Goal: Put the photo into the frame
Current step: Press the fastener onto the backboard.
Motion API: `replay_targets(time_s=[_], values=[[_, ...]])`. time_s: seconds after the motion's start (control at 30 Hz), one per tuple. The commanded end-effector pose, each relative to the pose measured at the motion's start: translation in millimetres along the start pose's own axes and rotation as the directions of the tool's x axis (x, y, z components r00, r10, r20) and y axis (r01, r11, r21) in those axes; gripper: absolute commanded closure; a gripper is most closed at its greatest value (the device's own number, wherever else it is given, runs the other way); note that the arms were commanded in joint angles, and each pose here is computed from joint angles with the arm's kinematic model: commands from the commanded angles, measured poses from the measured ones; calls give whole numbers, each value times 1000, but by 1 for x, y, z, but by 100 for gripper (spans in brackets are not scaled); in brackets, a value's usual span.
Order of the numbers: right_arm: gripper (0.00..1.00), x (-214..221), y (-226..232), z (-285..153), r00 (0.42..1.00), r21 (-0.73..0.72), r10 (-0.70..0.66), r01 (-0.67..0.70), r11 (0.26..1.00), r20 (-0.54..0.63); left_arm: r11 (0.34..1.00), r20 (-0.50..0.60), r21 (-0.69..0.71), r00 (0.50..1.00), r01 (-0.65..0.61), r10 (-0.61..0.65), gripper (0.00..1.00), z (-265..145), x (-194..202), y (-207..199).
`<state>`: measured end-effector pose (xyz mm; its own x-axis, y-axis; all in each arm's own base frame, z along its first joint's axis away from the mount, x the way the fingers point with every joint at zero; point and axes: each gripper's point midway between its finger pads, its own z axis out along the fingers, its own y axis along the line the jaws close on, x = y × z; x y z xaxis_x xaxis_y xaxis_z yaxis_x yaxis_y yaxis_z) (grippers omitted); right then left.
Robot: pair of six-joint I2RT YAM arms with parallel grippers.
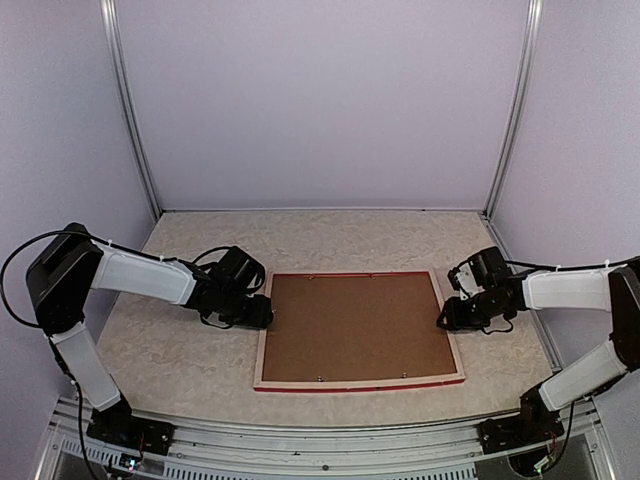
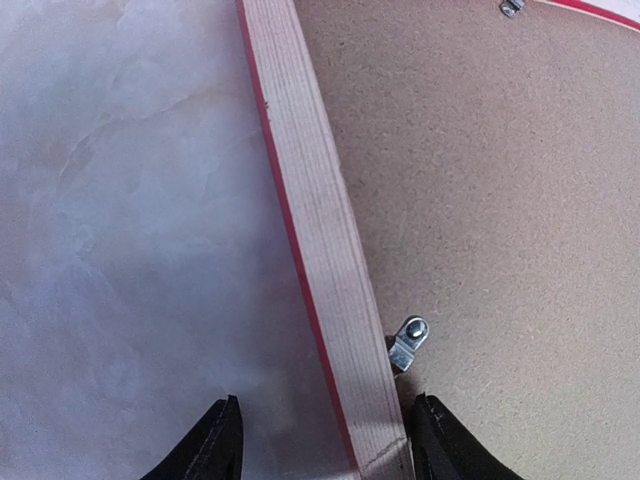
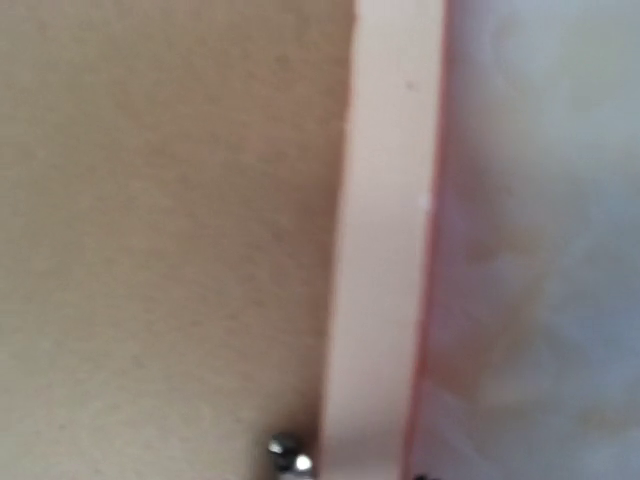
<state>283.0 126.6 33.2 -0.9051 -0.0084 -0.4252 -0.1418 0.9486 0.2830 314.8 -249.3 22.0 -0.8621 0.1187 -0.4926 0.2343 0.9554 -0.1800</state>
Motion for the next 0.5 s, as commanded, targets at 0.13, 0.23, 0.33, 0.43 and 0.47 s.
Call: replay_targets(time_s=[0.13, 0.23, 0.33, 0.43, 0.47], values=[[53, -11, 13, -6, 998, -54, -31, 34, 998, 49, 999, -45, -35, 999, -7, 5, 43, 8, 14, 9], [55, -8, 8, -5, 999, -28, -31, 32, 999, 40, 999, -46, -34, 999, -6, 5, 43, 8, 13, 9], [56, -3, 2, -3, 999, -2, -28, 28, 1000, 23, 999, -45, -35, 999, -7, 5, 43, 8, 13, 9], [56, 1, -3, 0, 1000, 21, -27, 27, 999, 8, 999, -46, -33, 999, -6, 5, 43, 8, 12, 8], [57, 3, -5, 1, 1000, 29, -25, 25, 999, 1, 999, -45, -33, 999, -6, 5, 42, 7, 12, 8]])
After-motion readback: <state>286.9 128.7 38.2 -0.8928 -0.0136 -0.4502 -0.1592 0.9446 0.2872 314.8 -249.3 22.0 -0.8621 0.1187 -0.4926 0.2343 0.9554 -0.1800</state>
